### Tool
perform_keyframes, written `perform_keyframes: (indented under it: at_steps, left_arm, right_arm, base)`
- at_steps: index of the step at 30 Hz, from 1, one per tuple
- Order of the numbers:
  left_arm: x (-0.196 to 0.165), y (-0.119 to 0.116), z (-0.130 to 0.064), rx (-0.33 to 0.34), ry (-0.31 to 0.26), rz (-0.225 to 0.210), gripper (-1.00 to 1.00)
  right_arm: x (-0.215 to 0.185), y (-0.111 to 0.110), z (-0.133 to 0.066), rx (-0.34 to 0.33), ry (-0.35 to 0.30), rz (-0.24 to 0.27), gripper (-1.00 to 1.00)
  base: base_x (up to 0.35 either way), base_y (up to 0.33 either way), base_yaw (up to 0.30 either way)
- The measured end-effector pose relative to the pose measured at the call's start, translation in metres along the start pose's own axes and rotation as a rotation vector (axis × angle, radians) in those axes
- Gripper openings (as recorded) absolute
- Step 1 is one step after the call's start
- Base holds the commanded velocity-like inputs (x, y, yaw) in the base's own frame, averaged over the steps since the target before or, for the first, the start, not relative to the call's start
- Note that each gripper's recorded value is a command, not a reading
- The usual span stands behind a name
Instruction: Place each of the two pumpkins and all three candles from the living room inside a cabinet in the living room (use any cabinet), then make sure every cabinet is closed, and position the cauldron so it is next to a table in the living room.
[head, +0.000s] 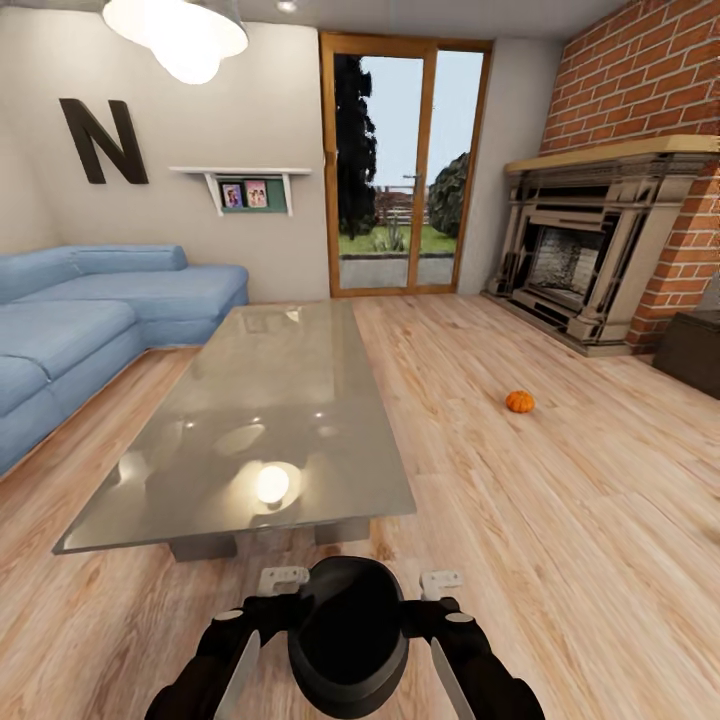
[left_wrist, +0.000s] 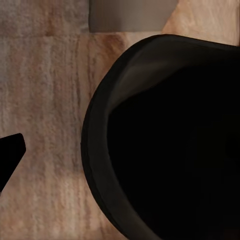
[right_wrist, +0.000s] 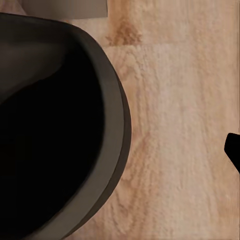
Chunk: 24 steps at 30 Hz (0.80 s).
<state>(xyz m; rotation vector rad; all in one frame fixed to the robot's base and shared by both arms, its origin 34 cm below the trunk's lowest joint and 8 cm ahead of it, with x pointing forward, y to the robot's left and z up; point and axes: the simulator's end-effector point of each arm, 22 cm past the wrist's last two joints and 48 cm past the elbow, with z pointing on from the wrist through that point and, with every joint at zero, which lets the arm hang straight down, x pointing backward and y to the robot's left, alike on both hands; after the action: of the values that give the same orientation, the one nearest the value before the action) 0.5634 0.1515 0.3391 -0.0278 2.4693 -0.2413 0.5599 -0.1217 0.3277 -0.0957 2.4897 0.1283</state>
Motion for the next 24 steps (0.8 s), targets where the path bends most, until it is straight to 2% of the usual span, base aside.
perform_keyframes:
  at_steps: [2,7,14,24]
  left_arm:
    - [-0.003,-0.001,-0.002,0.001,-0.003,0.000,1.00]
    - [-0.001,-0.003,-0.009,0.005,0.029,0.003,1.00]
    - [-0.011,-0.005,-0.018,0.006,0.013,0.007,1.00]
    - [-0.029,-0.008,-0.031,0.004,0.015,0.008,1.00]
  right_arm:
    - [-0.003,0.000,-0.002,0.000,-0.007,-0.001,1.00]
    - [-0.012,0.000,-0.008,0.001,-0.026,-0.003,1.00]
    - [-0.025,0.001,-0.018,0.002,-0.056,-0.007,1.00]
    - [-0.045,0.002,-0.032,0.002,-0.059,-0.005,1.00]
  base:
    - [0.000,0.000,0.000]
    - [-0.136,0.000,0.000]
    - [-0.069,0.000,0.000]
    - [-0.003,0.000,0.000]
